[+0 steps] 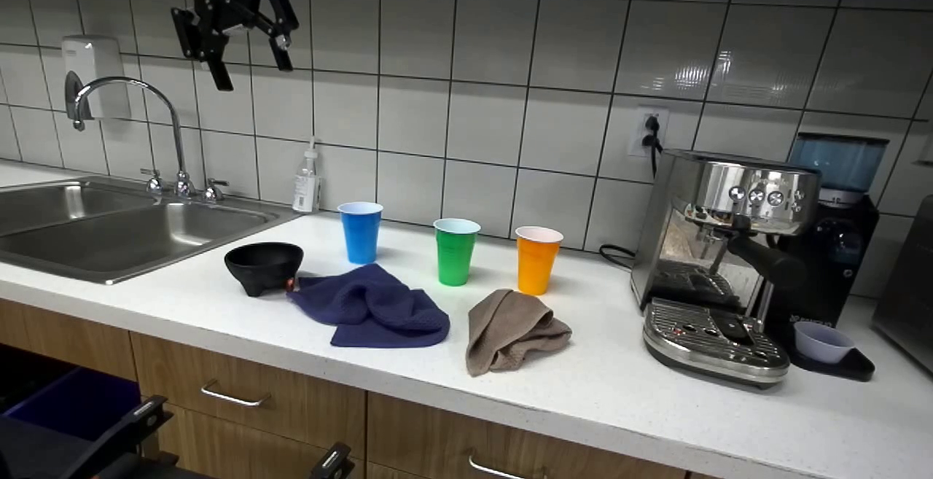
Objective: Stack up the plastic cups
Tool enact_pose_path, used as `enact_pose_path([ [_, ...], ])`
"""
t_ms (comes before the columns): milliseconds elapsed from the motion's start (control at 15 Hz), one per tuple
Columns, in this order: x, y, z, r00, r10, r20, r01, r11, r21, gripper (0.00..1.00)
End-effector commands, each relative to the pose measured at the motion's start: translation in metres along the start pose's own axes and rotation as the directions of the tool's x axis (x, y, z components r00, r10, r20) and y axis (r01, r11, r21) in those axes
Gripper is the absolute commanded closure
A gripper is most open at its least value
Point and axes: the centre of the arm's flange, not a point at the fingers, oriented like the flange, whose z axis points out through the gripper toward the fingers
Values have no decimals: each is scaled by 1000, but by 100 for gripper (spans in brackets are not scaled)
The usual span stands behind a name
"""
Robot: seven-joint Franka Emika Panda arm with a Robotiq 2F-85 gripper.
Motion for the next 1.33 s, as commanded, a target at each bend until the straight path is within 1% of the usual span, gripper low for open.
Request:
enact_pose_path([
  [0,12,-10,21,999,46,-17,-46,999,-7,0],
  [200,25,-16,39,998,54,-20,-54,999,0,0],
  [800,60,-20,90,996,64,-69,-65,998,-11,0],
  [1267,89,-22,117,993,80,-89,-80,997,8,0],
])
